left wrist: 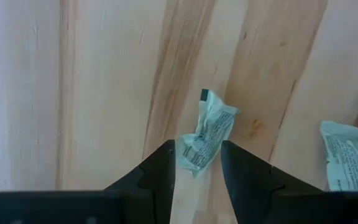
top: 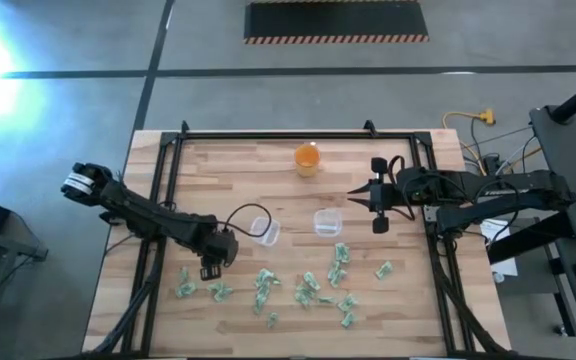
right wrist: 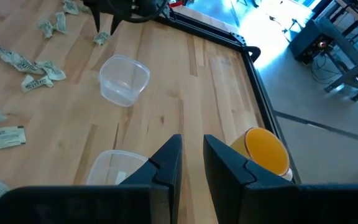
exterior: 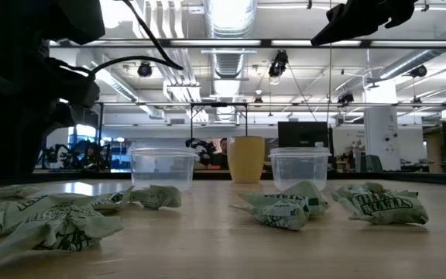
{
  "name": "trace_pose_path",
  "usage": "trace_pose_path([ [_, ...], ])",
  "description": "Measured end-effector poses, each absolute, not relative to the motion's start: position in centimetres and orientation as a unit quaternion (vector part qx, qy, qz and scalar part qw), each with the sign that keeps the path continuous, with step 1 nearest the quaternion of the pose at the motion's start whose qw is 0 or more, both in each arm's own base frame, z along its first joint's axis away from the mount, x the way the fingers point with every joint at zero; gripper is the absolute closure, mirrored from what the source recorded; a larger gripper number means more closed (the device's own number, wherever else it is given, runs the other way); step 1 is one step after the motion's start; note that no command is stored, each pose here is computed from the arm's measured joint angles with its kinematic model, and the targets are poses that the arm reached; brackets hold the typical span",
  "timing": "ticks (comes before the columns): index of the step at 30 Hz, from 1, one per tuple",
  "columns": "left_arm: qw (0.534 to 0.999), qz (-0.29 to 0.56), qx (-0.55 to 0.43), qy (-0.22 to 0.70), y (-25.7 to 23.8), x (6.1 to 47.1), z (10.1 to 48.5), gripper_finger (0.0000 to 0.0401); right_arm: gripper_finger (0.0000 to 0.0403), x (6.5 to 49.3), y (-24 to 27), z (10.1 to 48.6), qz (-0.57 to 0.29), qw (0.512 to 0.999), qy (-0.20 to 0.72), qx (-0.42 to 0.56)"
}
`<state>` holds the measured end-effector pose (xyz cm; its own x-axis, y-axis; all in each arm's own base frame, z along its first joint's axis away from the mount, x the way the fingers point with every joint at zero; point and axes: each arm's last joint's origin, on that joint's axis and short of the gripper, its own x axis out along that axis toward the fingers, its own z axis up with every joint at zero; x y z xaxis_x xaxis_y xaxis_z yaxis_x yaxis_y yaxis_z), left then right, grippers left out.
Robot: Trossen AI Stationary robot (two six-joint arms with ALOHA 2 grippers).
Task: Pick and place items into bin
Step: Put the green sweetener bag into the left transparent food container
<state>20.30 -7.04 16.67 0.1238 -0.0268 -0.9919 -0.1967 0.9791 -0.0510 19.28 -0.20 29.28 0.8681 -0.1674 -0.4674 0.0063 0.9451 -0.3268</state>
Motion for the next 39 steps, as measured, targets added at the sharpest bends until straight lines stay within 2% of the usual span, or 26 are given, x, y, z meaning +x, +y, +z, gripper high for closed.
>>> trace_pose_path([
  [11,0.733,0.056,-0.053,0.676,-7.2,20.8,15.3,0.0262,0.0346,19.3,-0.2,29.3,-0.046,0.953,0.253,-0.159],
  [21,0.738,0.023,-0.079,0.670,-7.7,21.2,15.2,0.0255,0.0346,19.3,-0.2,29.1,-0.045,0.953,0.255,-0.159],
  [39,0.738,0.013,-0.089,0.669,-7.7,21.2,15.2,0.0343,0.0346,19.2,-0.2,28.2,-0.045,0.950,0.266,-0.153],
])
